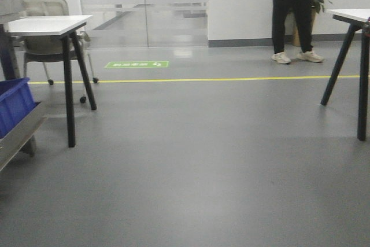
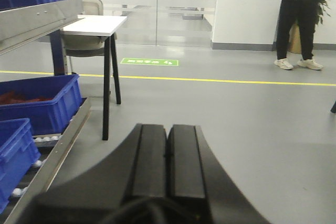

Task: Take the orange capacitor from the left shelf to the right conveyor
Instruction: 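Turn the base away from the shelf holding the cylinder in the right gripper, then drive the base across the floor to the red-framed conveyor table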

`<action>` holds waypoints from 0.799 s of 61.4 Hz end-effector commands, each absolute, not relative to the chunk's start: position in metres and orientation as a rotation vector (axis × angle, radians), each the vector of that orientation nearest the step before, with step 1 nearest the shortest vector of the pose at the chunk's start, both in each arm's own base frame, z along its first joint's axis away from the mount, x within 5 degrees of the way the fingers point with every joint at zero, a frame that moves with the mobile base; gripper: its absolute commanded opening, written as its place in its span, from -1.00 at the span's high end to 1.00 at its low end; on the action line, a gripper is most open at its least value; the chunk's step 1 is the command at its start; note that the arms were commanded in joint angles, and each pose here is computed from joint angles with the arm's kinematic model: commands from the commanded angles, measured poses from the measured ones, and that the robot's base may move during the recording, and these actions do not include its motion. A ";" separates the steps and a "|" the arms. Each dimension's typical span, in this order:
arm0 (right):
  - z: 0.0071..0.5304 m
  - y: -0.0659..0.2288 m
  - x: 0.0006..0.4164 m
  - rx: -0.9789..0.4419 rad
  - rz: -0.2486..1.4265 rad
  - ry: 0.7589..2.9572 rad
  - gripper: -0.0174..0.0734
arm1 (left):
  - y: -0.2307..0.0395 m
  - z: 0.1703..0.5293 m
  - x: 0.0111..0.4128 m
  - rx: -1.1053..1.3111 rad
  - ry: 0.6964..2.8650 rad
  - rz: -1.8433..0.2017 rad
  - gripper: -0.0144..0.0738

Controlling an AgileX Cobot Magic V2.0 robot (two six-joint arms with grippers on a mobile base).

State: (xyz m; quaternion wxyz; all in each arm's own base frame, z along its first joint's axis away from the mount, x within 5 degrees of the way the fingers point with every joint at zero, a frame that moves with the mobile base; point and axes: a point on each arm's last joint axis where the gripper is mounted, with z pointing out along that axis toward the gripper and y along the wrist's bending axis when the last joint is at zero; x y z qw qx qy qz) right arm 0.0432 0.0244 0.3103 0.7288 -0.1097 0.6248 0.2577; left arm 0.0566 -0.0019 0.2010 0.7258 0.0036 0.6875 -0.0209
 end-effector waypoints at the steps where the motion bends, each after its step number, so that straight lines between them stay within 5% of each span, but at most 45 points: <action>1: 0.326 0.023 0.040 -0.225 0.582 1.270 0.51 | -0.002 0.203 0.056 0.003 1.434 -0.058 0.96; 49: 0.326 0.023 0.040 -0.225 0.582 1.270 0.51 | -0.002 0.203 0.056 0.003 1.434 -0.058 0.96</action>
